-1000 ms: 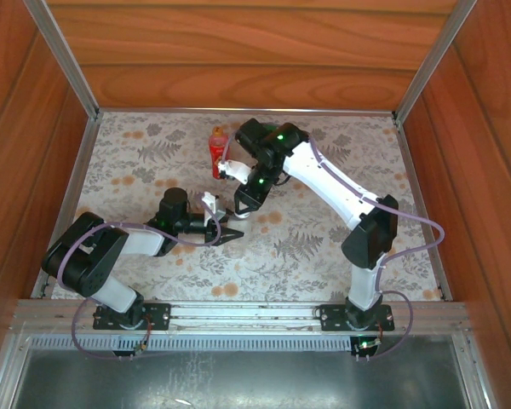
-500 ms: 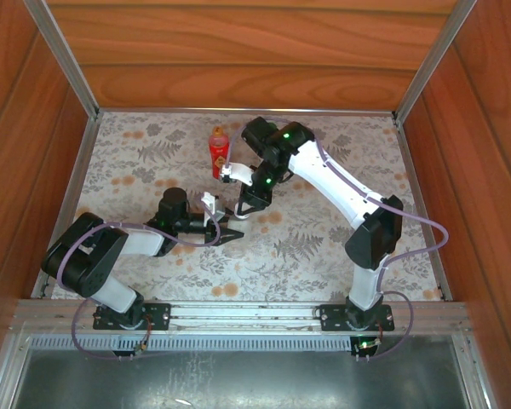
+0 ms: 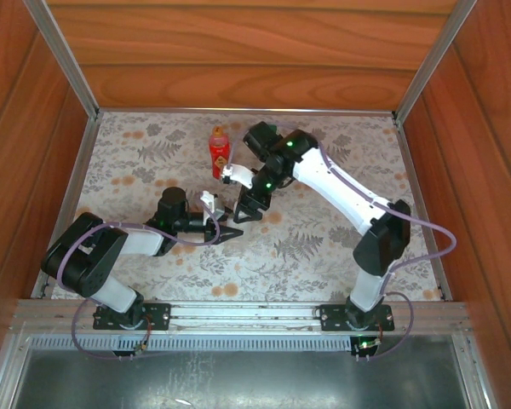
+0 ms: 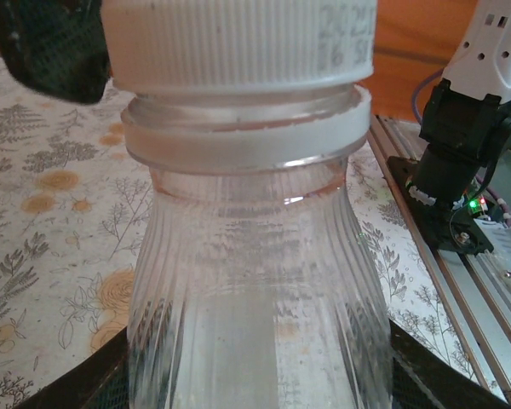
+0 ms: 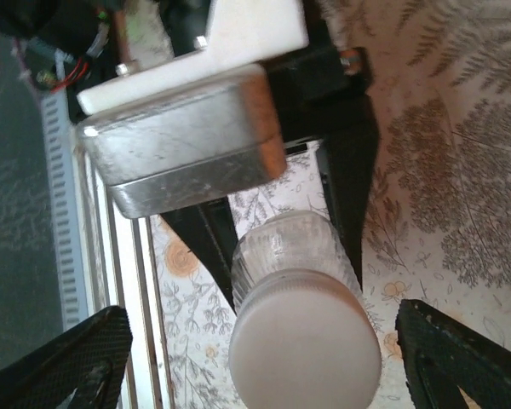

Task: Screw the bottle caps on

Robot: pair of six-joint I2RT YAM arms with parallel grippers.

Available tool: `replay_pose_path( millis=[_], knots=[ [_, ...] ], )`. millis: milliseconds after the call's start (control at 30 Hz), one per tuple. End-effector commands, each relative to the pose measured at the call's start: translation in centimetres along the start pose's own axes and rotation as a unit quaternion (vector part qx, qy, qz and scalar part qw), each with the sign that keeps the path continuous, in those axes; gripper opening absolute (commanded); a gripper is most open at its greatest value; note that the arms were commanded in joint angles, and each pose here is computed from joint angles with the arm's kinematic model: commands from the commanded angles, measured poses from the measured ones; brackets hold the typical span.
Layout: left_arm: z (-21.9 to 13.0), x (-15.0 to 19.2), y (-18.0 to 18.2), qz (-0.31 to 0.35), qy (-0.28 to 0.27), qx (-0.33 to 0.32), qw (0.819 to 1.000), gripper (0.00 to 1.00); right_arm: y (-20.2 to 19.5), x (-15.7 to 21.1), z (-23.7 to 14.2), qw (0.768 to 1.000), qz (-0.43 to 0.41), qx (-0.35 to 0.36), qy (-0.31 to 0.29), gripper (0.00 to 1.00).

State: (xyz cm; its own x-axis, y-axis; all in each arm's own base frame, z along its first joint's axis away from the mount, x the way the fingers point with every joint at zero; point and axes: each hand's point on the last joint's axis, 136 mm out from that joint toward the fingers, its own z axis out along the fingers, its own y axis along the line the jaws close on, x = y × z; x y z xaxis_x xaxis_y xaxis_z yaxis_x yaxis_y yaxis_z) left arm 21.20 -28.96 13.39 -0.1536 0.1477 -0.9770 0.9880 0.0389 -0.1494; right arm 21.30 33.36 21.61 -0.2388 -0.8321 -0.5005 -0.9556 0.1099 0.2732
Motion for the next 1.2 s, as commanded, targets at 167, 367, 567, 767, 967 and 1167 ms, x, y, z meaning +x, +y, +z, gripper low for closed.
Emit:
replay_pose_path(
  millis=[167, 367, 567, 767, 967, 1167],
  knots=[
    [-0.1, -0.3, 0.2, 0.008, -0.004, -0.002, 1.0, 0.47, -1.3, -2.5, -4.7, 0.97, 0.14, 0.148, -0.136, 0.89],
    [-0.1, -0.4, 0.1, 0.015, -0.004, -0.002, 1.0, 0.46, -1.3, -0.8, -4.4, 0.946, 0.251, 0.144, -0.144, 0.74],
    [-0.1, -0.2, 0.2, 0.02, -0.003, -0.003, 1.0, 0.46, -1.3, -0.2, -2.0, 0.949, 0.278, 0.108, -0.103, 0.55],
    [-0.1, -0.1, 0.2, 0.019, -0.002, -0.002, 1.0, 0.46, -2.0, 0.2, -0.6, 0.949, 0.288, 0.097, -0.08, 0.43],
    [-0.1, -0.2, 0.0, 0.022, -0.003, -0.002, 1.0, 0.46, -2.5, 1.8, 0.5, 0.943, 0.314, 0.097, -0.048, 0.37],
    [-0.2, -0.2, 0.2, 0.023, -0.002, -0.009, 1.0, 0.46, -1.5, 2.8, 0.8, 0.936, 0.344, 0.062, -0.047, 0.32]
  ],
)
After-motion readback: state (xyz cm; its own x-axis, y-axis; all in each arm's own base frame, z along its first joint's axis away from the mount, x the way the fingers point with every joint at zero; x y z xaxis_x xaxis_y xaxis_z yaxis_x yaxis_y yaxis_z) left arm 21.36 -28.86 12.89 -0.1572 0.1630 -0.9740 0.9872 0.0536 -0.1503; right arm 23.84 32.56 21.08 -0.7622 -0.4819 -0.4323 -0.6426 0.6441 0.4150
